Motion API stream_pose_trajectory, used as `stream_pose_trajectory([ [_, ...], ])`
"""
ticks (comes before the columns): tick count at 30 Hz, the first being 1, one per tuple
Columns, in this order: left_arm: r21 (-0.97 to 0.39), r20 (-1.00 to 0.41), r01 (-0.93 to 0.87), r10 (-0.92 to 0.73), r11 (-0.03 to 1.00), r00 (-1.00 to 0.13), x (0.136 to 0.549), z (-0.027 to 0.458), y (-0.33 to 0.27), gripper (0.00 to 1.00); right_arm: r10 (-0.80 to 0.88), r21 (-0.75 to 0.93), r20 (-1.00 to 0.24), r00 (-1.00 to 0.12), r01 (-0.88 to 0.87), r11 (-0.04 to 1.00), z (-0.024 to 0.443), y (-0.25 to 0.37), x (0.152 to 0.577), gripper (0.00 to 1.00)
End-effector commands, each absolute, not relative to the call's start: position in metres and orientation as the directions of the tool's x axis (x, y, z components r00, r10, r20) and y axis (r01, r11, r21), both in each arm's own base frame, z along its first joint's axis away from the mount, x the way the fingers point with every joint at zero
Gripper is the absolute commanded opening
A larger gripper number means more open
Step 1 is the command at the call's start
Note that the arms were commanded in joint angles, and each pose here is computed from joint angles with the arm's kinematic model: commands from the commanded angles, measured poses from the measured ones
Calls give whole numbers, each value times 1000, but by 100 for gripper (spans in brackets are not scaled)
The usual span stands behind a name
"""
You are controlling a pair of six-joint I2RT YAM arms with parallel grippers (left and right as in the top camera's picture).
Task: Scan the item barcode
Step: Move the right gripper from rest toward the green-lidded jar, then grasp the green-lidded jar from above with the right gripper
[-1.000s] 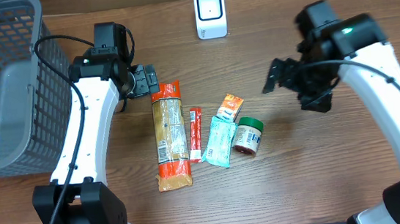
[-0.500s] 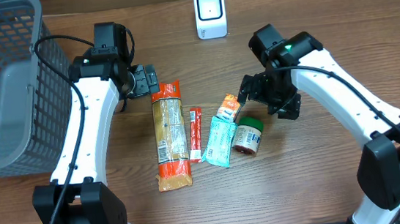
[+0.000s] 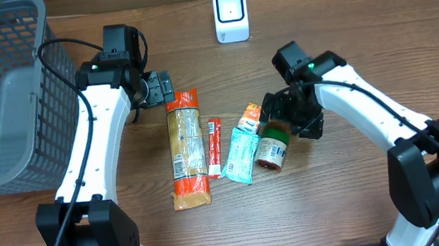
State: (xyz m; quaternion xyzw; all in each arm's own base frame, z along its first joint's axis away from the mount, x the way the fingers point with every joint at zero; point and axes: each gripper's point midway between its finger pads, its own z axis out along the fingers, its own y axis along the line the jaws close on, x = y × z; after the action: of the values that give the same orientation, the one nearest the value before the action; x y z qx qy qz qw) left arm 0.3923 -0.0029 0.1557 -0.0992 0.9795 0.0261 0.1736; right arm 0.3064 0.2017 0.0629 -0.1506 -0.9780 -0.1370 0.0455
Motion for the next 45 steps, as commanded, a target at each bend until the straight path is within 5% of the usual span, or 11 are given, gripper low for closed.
stream_pose_trajectory([
  [1, 21, -372, -203, -181, 979, -911, 395, 166, -1, 100, 183, 338, 157, -970, 227, 913, 52, 216, 297, 97],
  [17, 21, -372, -203, -181, 979, -911, 395, 166, -1, 100, 208, 274, 106, -972, 230, 934, 30, 201, 298, 91],
  [28, 21, -372, -203, -181, 979, -911, 395, 166, -1, 100, 210, 286, 98, -973, 229, 931, 31, 203, 301, 71],
  [33, 21, -372, -203, -181, 979, -911, 395, 166, -1, 100, 259, 274, 142, -955, 289, 917, 31, 203, 295, 79],
  [45, 21, -372, -203, -181, 979, -911, 395, 166, -1, 100, 249, 282, 135, -959, 278, 918, 31, 213, 292, 72],
])
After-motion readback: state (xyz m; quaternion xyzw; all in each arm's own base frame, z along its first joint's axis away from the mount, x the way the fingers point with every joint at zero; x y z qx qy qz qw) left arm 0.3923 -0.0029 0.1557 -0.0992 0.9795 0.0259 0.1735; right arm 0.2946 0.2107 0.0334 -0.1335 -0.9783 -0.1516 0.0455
